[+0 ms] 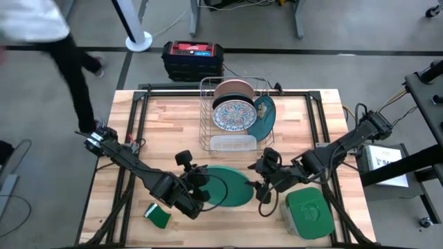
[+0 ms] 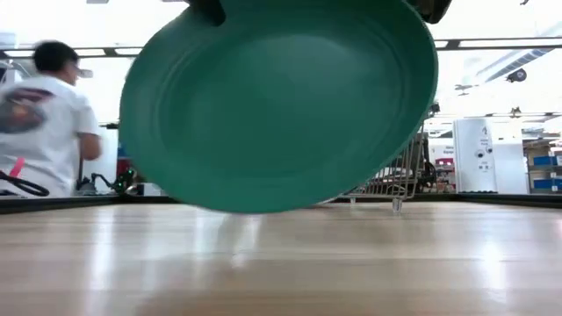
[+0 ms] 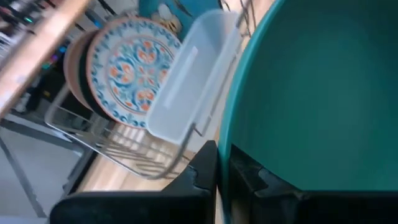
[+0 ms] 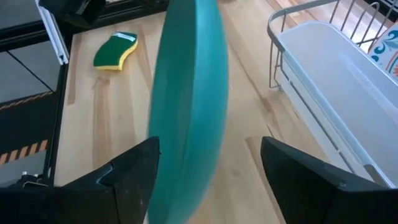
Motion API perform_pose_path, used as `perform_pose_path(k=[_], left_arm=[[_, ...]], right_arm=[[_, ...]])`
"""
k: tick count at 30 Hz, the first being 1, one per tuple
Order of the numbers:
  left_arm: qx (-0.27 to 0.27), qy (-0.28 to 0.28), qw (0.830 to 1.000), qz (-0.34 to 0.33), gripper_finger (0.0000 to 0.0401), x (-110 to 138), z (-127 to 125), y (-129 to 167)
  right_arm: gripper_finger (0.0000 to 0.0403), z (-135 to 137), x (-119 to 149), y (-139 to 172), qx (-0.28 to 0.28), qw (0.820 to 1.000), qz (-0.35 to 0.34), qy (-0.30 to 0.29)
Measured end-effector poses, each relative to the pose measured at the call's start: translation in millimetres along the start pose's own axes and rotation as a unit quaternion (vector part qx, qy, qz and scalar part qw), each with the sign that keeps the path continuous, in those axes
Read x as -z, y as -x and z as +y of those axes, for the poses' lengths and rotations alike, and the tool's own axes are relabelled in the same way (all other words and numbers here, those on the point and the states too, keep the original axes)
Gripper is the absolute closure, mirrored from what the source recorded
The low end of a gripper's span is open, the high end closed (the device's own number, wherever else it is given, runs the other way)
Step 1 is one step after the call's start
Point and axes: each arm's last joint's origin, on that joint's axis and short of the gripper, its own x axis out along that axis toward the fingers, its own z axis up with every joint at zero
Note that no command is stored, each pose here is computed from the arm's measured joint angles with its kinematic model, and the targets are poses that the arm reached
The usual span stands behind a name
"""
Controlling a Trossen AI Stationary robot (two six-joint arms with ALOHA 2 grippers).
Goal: Sort dishes
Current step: Put the green plate in the dishwasher rack
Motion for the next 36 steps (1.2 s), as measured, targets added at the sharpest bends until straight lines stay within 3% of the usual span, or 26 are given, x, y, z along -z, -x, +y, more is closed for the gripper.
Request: perform_pose_path(k=[9,19,27,36], left_arm=[[0.009,-0.008,0.997,-0.078,0.0396,-20,-11,2],[-0.002,-0.018,0.994,-0.110,0.0395,-28,-13,5],[0.006,-0.017,0.994,-0.107,0.0365,-28,-13,5],[0.024,-0.032,0.994,-0.098,0.0228,-25,-10,12]], right_arm=[[0.0182,2,0,-4,-0.017,0.998,-0.029,0.044],[0.0365,0,-3,-3,0.010,0.997,-0.034,0.066],[0.0367,-1,-1,-2,0.015,0.998,-0.024,0.064],[0.0367,-2,-1,3,0.001,0.997,-0.018,0.073]])
